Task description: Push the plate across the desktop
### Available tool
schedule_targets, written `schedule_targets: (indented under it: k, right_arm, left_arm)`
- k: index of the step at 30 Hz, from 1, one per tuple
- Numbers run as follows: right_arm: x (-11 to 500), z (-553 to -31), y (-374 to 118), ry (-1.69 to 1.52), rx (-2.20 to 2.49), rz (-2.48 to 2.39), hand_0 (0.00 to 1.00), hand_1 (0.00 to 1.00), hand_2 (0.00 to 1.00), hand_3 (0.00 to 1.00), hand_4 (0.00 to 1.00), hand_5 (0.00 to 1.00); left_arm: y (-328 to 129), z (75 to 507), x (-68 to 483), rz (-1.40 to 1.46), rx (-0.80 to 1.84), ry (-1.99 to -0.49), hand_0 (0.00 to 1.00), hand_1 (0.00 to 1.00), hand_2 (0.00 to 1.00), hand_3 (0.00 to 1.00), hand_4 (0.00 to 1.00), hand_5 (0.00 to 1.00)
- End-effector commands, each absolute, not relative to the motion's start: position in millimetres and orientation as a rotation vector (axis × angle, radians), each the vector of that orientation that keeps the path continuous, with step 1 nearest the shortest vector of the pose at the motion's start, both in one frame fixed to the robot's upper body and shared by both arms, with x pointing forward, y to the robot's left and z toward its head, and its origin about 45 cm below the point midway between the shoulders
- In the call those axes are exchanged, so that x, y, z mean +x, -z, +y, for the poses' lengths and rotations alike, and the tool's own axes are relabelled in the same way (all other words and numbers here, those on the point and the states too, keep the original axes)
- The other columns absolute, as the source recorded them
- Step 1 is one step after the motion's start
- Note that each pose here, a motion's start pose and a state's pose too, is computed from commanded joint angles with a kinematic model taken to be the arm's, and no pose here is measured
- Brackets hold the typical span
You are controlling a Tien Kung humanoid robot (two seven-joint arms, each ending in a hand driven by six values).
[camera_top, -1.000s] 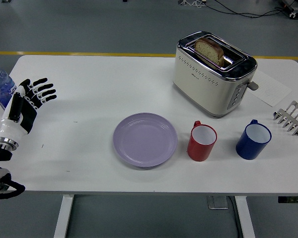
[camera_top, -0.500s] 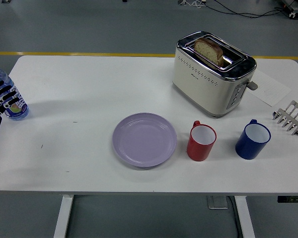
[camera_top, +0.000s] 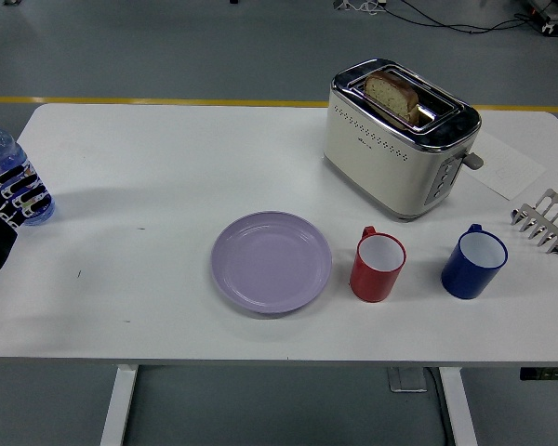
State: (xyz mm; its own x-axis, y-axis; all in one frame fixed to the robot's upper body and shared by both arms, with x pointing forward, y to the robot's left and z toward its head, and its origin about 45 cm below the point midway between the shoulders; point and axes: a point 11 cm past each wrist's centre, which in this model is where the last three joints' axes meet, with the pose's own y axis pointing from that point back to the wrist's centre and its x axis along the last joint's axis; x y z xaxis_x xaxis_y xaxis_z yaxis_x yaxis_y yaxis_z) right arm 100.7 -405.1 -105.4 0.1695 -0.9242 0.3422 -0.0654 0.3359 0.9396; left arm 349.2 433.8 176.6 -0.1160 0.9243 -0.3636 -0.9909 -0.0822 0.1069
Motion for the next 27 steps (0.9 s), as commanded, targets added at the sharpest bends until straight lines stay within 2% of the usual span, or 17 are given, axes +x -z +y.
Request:
schedule_targets:
  k: [10,11,16,17,22,23,27]
  right_arm:
    - [96.7,-404.7,106.4,0.816,1.049,-1.245,0.64,0.625,0.659,0.587,0.391,0.181]
    - [96.5,-404.6,106.5,0.817,1.049,-1.245,0.64,0.625,0.659,0.588,0.391,0.182]
    - [94.1,-404.5,107.0,0.819,1.046,-1.239,0.64,0.625,0.659,0.588,0.391,0.182]
    - [93.6,-404.5,107.1,0.819,1.046,-1.238,0.64,0.625,0.659,0.587,0.39,0.182]
    - [91.3,-404.8,107.5,0.821,1.043,-1.235,0.64,0.625,0.659,0.587,0.39,0.182]
    - [91.1,-404.9,107.5,0.821,1.043,-1.235,0.64,0.624,0.659,0.587,0.39,0.181]
    - [91.0,-405.2,107.5,0.821,1.043,-1.237,0.64,0.624,0.659,0.587,0.39,0.181]
  left_arm:
    - [-172.8,427.6,347.7,0.458,-0.199,-1.56,0.594,0.686,0.691,0.671,0.517,0.998]
    - [-172.6,427.4,347.6,0.46,-0.198,-1.557,0.62,0.7,0.706,0.69,0.538,0.998]
    - [-171.9,427.4,347.2,0.473,-0.231,-1.561,0.62,0.7,0.706,0.69,0.538,0.998]
    - [-171.8,427.7,347.0,0.474,-0.236,-1.563,0.673,0.717,0.719,0.671,0.573,0.998]
    - [-173.1,431.7,346.2,0.493,-0.308,-1.584,0.673,0.717,0.719,0.671,0.573,0.998]
    - [-173.8,432.8,346.1,0.504,-0.334,-1.587,0.791,0.854,0.866,0.671,0.672,0.998]
    - [-176.6,433.0,346.1,0.525,-0.381,-1.575,0.791,0.854,0.866,0.671,0.672,0.998]
